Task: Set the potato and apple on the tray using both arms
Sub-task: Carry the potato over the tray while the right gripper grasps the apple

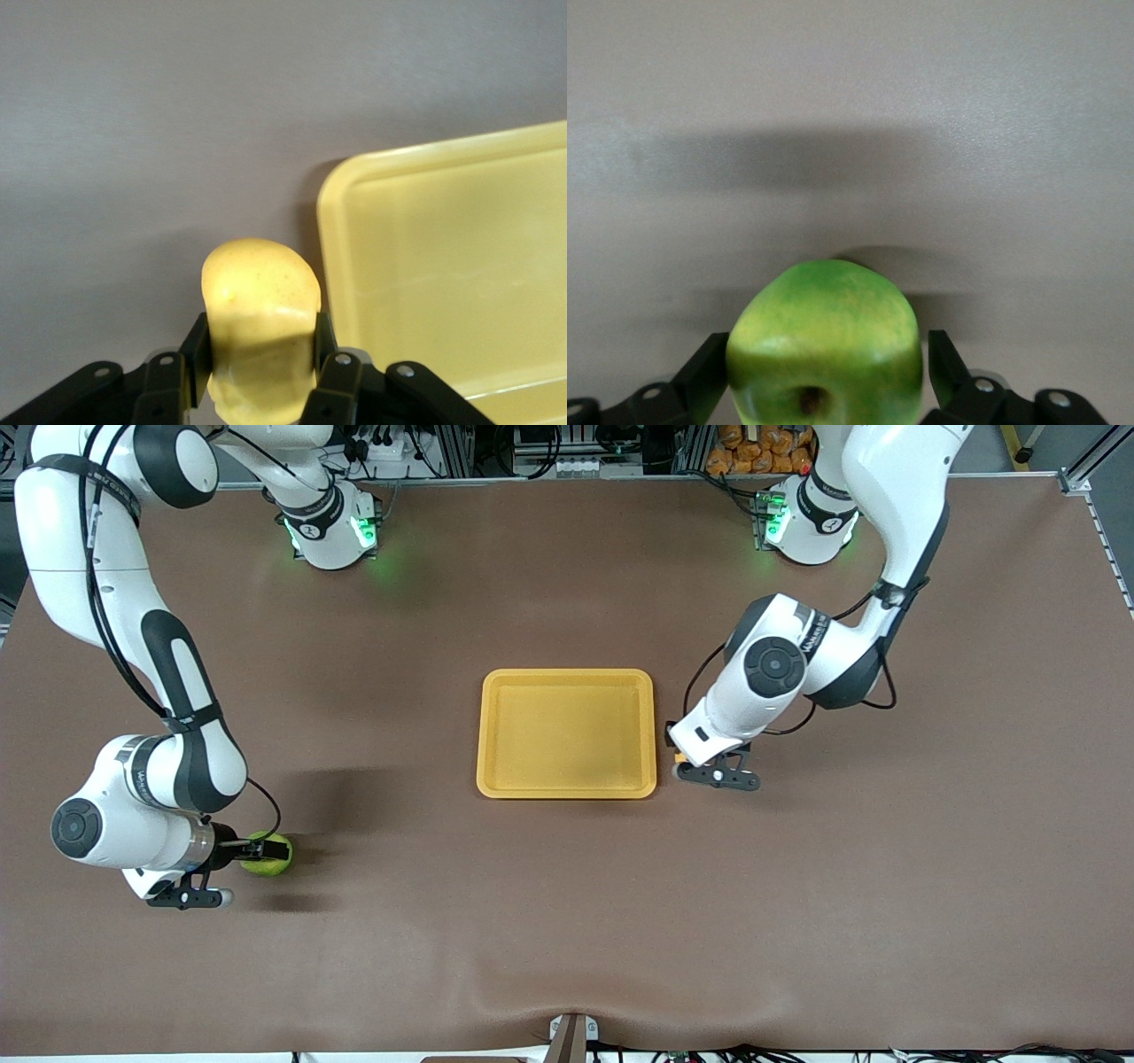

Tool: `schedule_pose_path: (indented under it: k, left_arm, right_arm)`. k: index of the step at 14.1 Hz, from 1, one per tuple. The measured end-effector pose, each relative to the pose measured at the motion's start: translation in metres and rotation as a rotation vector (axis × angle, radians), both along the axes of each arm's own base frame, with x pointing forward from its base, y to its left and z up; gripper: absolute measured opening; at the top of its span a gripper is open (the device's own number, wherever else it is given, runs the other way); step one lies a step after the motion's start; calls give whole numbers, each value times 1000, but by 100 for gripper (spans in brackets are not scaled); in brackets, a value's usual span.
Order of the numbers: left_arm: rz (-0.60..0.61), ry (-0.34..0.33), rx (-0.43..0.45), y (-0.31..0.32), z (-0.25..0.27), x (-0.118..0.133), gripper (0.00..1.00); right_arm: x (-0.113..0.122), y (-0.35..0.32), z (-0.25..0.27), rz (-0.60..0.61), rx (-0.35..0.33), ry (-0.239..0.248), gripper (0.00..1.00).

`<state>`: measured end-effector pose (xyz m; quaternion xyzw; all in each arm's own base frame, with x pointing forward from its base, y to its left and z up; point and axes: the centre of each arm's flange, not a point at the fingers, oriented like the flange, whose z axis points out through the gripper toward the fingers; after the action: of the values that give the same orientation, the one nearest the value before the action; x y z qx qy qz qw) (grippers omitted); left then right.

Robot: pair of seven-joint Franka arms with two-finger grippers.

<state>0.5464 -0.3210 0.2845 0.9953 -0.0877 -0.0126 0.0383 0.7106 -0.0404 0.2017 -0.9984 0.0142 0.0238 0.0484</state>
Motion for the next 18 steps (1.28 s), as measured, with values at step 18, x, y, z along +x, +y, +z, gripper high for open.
schedule_pose_path:
  k: [18]
  left_arm:
    - [80, 73, 18, -100, -45, -41, 48]
  right_arm:
    - [-4, 46, 80, 84, 52, 161, 89]
